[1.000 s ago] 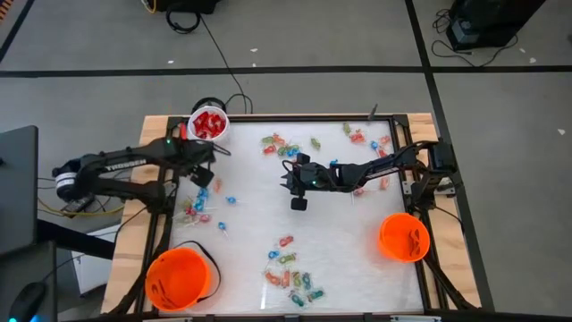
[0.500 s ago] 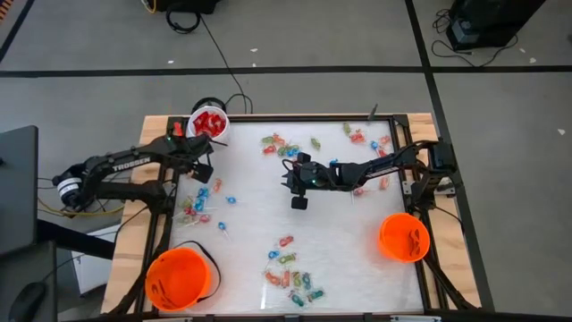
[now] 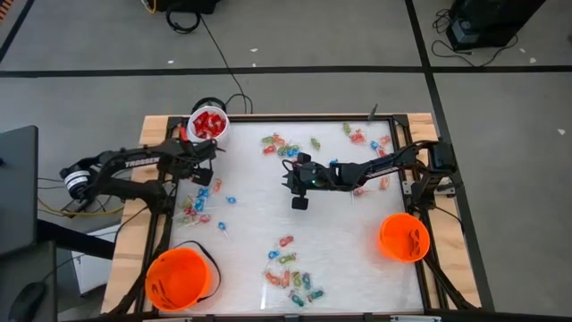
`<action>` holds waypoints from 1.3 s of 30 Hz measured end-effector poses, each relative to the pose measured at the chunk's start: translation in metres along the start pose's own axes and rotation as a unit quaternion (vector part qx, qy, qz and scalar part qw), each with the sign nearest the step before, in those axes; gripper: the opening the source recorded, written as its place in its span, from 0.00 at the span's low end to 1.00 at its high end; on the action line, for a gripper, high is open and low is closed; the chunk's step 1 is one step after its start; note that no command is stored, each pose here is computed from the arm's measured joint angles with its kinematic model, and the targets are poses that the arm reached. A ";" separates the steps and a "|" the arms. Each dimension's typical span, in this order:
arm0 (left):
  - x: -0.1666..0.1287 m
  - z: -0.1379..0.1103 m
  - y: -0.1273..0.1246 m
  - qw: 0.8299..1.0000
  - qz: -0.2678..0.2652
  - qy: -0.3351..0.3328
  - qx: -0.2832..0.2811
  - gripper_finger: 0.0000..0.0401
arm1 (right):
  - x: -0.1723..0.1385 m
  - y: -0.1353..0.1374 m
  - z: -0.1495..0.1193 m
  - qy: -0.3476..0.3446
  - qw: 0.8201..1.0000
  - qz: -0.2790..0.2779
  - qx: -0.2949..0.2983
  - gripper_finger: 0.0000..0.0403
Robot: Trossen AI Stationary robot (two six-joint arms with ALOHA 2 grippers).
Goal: Sort candy by brand, put in halloween buckets
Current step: Put the orange candy into the right orange bucket
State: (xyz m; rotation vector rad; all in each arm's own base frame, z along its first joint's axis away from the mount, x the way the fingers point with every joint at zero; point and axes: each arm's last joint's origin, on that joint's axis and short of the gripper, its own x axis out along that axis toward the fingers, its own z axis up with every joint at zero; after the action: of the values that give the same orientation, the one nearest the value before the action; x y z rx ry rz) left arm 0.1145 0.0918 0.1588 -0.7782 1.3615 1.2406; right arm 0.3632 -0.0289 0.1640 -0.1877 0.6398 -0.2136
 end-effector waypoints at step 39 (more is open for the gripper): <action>-0.075 0.009 -0.080 0.875 -0.329 -0.181 0.305 0.10 | -0.020 0.019 0.020 -0.030 0.998 0.049 -0.003 0.30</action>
State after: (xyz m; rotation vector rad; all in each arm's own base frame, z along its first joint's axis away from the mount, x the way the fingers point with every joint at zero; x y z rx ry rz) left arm 0.2070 0.0667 0.2124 -0.4545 0.9591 0.3435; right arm 0.3625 -0.0034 0.1869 -0.1677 0.5892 -0.1119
